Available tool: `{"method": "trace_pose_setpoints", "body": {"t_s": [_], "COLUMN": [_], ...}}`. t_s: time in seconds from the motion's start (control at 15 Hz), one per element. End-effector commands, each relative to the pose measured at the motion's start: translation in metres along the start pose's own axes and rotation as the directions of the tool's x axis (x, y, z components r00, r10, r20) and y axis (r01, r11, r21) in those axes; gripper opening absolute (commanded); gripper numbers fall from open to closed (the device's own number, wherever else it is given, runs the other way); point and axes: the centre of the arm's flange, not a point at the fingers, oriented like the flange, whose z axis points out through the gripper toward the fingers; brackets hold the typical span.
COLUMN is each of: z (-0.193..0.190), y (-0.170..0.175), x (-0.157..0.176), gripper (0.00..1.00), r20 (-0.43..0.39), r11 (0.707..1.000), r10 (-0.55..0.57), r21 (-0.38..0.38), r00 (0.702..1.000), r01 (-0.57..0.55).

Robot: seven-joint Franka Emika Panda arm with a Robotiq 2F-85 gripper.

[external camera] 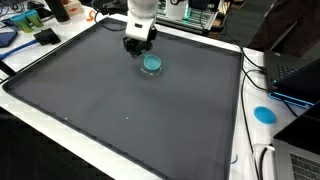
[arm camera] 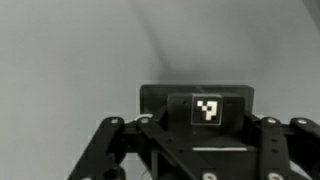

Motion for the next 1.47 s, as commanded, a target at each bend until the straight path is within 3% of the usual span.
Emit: {"method": "trace_pose_setpoints", "body": {"t_s": [0.0,0.4,0.8,1.4], "z": [0.025,0.028,0.021,0.004], "y": [-0.003,0.003,0.0,0.002], "x": [0.017,-0.01,0.007,-0.011], "gripper": [0.28,0.28,0.28,0.28], "r20": [0.041,0.066,-0.013,-0.059], "r11": [0.999,1.0,0.998,0.997], "r10": [-0.041,-0.005,-0.043,-0.063], "r21": [0.023,0.019,0.047,0.029], "r00": [0.998,0.998,0.999,0.996], "r01": [0.04,0.004,0.044,0.065]}}
